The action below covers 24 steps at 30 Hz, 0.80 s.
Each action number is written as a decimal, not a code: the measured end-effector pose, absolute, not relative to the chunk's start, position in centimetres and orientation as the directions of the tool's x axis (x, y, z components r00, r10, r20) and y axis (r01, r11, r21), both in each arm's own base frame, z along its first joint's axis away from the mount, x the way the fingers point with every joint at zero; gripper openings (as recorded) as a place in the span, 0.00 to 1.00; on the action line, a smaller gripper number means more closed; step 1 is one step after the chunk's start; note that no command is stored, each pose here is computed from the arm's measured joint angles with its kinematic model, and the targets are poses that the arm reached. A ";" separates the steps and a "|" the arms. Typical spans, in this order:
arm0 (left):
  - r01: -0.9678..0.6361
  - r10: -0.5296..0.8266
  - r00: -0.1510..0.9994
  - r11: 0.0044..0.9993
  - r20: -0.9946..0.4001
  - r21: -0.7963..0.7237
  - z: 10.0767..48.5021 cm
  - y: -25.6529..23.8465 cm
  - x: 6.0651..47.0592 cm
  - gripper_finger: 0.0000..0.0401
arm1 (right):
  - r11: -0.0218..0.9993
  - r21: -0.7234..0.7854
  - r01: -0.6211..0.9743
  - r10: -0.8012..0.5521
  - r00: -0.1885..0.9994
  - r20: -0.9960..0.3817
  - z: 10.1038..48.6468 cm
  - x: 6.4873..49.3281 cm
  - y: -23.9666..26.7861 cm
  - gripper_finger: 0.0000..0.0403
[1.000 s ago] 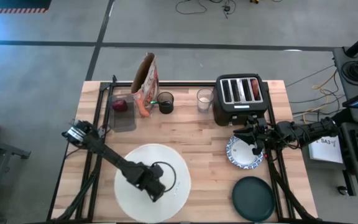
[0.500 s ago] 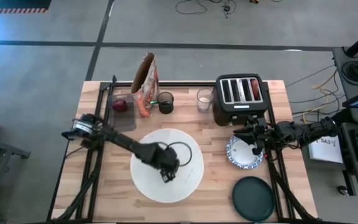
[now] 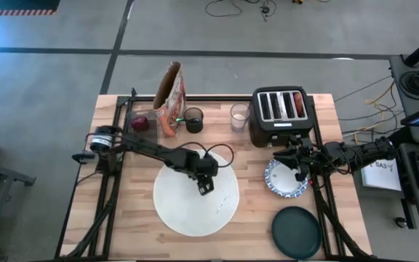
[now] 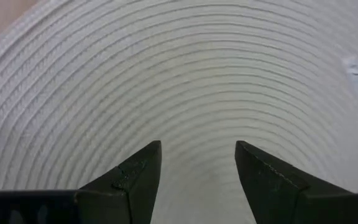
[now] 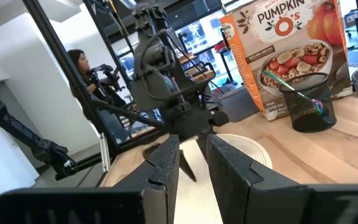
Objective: Arrange a breakfast setting
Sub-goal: Move the white placemat to the center of the table
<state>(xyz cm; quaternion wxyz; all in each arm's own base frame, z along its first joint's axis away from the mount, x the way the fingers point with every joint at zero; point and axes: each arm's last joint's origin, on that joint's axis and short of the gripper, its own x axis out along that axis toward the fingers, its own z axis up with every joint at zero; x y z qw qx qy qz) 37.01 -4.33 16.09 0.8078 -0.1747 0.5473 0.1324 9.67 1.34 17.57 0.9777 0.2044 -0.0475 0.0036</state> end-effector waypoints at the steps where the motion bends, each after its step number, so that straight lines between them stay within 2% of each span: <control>1: -0.404 0.024 0.357 0.905 -0.934 -0.132 16.6 -4.4 37.0 0.47 | 0.916 0.399 -0.027 -0.012 0.995 0.094 17.6 9.7 1.3 0.18; 9: -0.444 0.021 0.181 0.894 -0.983 -0.062 17.9 -6.4 35.5 0.47 | 0.916 0.399 -0.027 -0.012 0.995 0.094 17.6 9.7 1.3 0.18; 15: -0.569 -0.035 0.072 0.820 -0.997 -0.070 16.7 -7.5 33.9 0.47 | 0.916 0.399 -0.026 -0.012 0.995 0.094 17.6 9.7 1.3 0.18; 20: -0.601 -0.050 0.042 0.797 -0.998 -0.066 15.7 -7.7 33.5 0.47 | 0.916 0.399 -0.026 -0.012 0.995 0.094 17.6 9.7 1.3 0.18; 24: -0.603 -0.058 0.066 0.793 -0.996 -0.086 14.1 -7.1 34.1 0.47 | 0.916 0.399 -0.026 -0.012 0.996 0.094 17.6 9.7 1.3 0.18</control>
